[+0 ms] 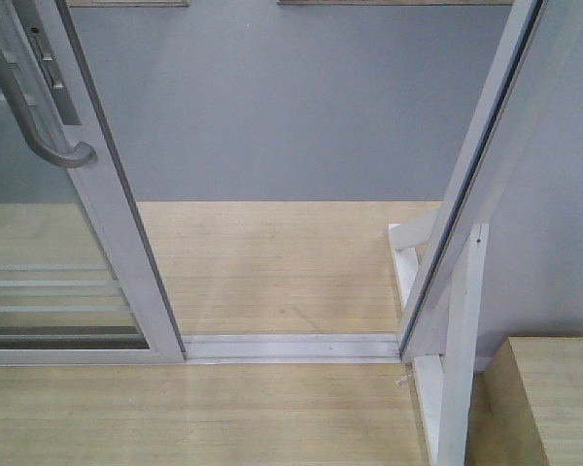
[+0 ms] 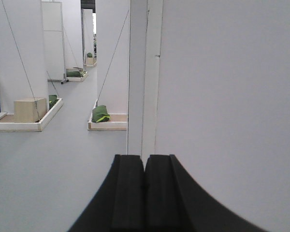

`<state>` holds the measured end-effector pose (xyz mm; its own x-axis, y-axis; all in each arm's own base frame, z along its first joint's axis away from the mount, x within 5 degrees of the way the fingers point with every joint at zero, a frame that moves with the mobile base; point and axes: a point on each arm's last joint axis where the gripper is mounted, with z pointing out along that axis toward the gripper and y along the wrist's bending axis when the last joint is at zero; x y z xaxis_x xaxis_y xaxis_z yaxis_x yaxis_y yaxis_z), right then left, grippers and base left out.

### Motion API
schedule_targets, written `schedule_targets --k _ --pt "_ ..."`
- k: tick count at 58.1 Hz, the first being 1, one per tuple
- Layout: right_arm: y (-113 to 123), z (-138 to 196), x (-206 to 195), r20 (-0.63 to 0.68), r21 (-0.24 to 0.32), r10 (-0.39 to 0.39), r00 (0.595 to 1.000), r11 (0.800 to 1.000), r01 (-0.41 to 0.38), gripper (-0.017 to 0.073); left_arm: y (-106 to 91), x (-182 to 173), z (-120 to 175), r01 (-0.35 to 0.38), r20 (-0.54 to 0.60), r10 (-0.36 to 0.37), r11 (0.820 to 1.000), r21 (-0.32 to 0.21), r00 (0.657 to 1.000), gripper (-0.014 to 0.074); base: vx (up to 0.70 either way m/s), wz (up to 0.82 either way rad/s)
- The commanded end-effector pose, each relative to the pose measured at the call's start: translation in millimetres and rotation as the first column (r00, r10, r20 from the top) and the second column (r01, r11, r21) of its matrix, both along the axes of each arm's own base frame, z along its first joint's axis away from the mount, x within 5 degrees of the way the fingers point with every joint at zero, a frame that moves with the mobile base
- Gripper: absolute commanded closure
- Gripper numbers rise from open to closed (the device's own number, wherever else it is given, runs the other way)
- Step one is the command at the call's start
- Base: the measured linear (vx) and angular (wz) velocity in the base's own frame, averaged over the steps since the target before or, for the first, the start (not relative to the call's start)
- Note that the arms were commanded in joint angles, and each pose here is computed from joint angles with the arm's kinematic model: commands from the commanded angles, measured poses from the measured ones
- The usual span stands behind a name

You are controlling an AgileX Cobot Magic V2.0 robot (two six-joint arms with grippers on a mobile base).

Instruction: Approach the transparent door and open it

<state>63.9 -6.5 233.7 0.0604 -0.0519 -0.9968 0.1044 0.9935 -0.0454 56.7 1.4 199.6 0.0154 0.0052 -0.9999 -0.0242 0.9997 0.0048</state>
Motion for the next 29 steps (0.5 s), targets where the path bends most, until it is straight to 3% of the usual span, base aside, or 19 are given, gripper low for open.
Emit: schedule_targets --k 1,6,8,29 --pt "0 -5 -6 0.077 -0.021 -0.004 0.997 1.000 0.005 0.0568 -0.6 0 -3 0.009 0.058 -0.009 1.000 -0.007 0.998 0.0599 0.00 0.00" --pt "1 -29 -9 0.083 -0.032 0.003 0.997 0.999 -0.001 0.0567 -0.6 0 -3 0.009 0.058 -0.009 1.000 -0.007 0.998 0.0599 0.00 0.00" --pt "1 -32 -8 0.019 -0.022 0.005 1.000 1.000 -0.005 0.0567 -0.6 0 -3 0.009 0.057 -0.009 1.000 -0.007 0.998 0.0599 0.00 0.00" --pt "2 -33 -8 0.010 -0.040 0.011 1.000 0.999 -0.011 0.0567 -0.6 0 -4 0.009 0.051 -0.009 1.000 -0.007 0.999 0.0599 0.00 0.00"
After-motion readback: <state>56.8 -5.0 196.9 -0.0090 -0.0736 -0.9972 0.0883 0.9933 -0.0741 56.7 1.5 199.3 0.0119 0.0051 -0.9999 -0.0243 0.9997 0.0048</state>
